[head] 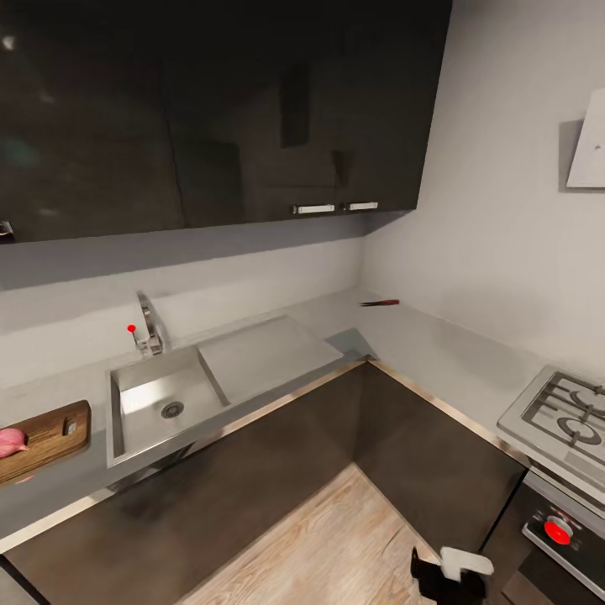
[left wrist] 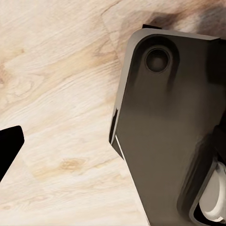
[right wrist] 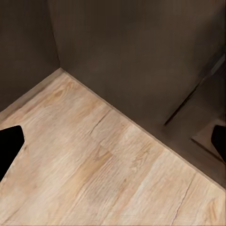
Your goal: In the kitchen, take the Vidalia onion out of the sink, dice it on the chopping board with the paring knife, put the diced onion into the bowl on the countertop, then place both the paring knife and the chopping board into the sink.
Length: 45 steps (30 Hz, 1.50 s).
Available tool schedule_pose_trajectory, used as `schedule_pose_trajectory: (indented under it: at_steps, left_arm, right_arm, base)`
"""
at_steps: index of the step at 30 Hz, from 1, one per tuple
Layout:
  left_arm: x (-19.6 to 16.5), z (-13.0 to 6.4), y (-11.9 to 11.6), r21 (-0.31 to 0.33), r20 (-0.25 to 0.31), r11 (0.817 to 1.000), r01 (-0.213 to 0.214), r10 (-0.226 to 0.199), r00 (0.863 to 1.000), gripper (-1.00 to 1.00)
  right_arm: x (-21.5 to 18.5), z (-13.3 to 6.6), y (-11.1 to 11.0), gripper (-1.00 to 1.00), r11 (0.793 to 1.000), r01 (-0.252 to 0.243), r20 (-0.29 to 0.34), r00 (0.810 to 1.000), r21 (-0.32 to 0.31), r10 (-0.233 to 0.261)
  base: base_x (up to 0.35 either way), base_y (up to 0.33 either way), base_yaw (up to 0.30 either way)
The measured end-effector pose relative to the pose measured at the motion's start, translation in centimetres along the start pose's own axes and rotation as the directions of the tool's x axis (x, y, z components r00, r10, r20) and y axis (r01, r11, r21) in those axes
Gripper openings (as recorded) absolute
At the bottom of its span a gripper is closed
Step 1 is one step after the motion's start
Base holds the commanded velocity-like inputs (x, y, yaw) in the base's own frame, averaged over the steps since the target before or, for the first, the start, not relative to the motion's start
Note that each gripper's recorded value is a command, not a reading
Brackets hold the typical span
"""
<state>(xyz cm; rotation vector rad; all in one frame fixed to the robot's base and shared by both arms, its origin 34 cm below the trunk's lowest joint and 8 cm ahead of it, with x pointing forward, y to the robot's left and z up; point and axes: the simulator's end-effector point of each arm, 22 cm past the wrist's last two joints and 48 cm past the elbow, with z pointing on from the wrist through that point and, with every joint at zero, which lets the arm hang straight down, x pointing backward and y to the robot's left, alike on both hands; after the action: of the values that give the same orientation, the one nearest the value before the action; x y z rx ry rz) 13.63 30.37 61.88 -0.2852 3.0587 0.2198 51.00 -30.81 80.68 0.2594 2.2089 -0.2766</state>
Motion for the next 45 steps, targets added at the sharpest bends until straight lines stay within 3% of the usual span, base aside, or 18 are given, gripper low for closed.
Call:
schedule_pose_trajectory:
  at_steps: [3, 5, 7, 9, 13, 18, 23, 26, 28, 30, 32, 36, 40, 43, 45]
  left_arm:
    - [-0.1, 0.0, 0.0, 0.0, 0.001, 1.0, -0.001, 0.001, 1.0, 1.0]
    - [-0.1, 0.0, -0.1, 0.002, 0.001, 1.0, -0.002, 0.002, 1.0, 1.0]
    - [0.0, 0.0, -0.2, 0.003, 0.001, 1.0, -0.002, 0.002, 1.0, 1.0]
    - [0.0, 0.0, -0.4, 0.006, 0.0, 1.0, -0.003, 0.003, 1.0, 1.0]
    - [0.1, -0.1, -1.0, 0.014, -0.001, 1.0, -0.004, 0.004, 1.0, 1.0]
    - [0.2, -0.1, -1.4, 0.019, -0.002, 1.0, -0.004, 0.004, 1.0, 1.0]
    - [0.2, -0.1, -1.5, 0.02, -0.003, 1.0, -0.004, 0.004, 1.0, 1.0]
    - [0.2, -0.1, -1.7, 0.023, -0.004, 1.0, -0.004, 0.004, 1.0, 1.0]
    - [0.3, -0.2, -1.9, 0.026, -0.005, 1.0, -0.005, 0.005, 1.0, 1.0]
    - [0.3, -0.2, -1.9, 0.027, -0.004, 1.0, -0.005, 0.005, 1.0, 1.0]
    - [0.3, -0.2, -2.0, 0.028, -0.004, 1.0, -0.005, 0.005, 1.0, 1.0]
    - [0.3, -0.2, -2.0, 0.027, -0.004, 1.0, -0.004, 0.004, 1.0, 1.0]
    - [0.4, -0.2, -1.9, 0.026, -0.006, 1.0, -0.004, 0.004, 1.0, 1.0]
    - [0.4, -0.2, -1.9, 0.026, -0.006, 1.0, -0.004, 0.004, 1.0, 1.0]
    - [0.4, -0.2, -1.9, 0.026, -0.006, 1.0, -0.004, 0.004, 1.0, 1.0]
  right_arm:
    - [-8.7, -0.7, 1.3, 1.0, 1.0, 0.002, 0.071, 0.997, -0.005, -0.001]
    - [-17.9, -1.5, 1.5, 1.0, 0.999, 0.033, 0.143, 0.989, 0.036, -0.038]
    - [-20.9, -1.8, 1.6, 1.0, 0.998, 0.032, 0.166, 0.985, 0.048, -0.04]
    - [-26.9, -2.2, 1.8, 1.0, 0.998, 0.025, 0.217, 0.976, 0.065, -0.039]
    - [-34.9, -3.2, 2.1, 1.0, 0.997, 0.01, 0.282, 0.959, 0.077, -0.031]
    - [-48.9, -6.8, 2.0, 1.0, 0.996, -0.015, 0.388, 0.922, 0.089, -0.021]
    - [-60.1, -9.8, 1.3, 1.0, 0.993, -0.03, 0.432, 0.901, 0.116, -0.023]
    - [-66.3, -9.4, 0.0, 1.0, 0.986, -0.026, 0.382, 0.923, 0.163, -0.039]
    - [-69.3, -9.0, -1.2, 1.0, 0.981, -0.029, 0.34, 0.939, 0.191, -0.038]
    - [-71.4, -9.3, -2.1, 1.0, 0.978, -0.044, 0.331, 0.943, 0.203, -0.026]
    - [-74.6, -10.5, -3.5, 1.0, 0.974, -0.079, 0.354, 0.935, 0.211, -0.001]
    - [-75.9, -10.9, -3.7, 1.0, 0.977, -0.088, 0.36, 0.933, 0.194, 0.013]
    - [-75.4, -9.7, -2.3, 1.0, 0.992, -0.051, 0.333, 0.943, 0.111, 0.011]
    - [-72.8, -6.8, -1.5, 1.0, 1.0, -0.006, 0.255, 0.967, -0.023, 0.012]
    - [-71.7, -5.8, -1.3, 1.0, 0.993, 0.011, 0.226, 0.974, -0.119, 0.017]
  base:
    - [0.0, 0.0, 0.0]
    - [0.0, 0.0, 0.0]
    - [0.0, 0.0, 0.0]
    - [0.0, 0.0, 0.0]
    - [0.0, 0.0, 0.0]
    - [0.0, 0.0, 0.0]
    - [0.0, 0.0, 0.0]
    - [0.0, 0.0, 0.0]
    - [0.0, 0.0, 0.0]
    - [0.0, 0.0, 0.0]
    - [0.0, 0.0, 0.0]
    - [0.0, 0.0, 0.0]
    - [0.0, 0.0, 0.0]
    - [0.0, 0.0, 0.0]
    - [0.0, 0.0, 0.0]
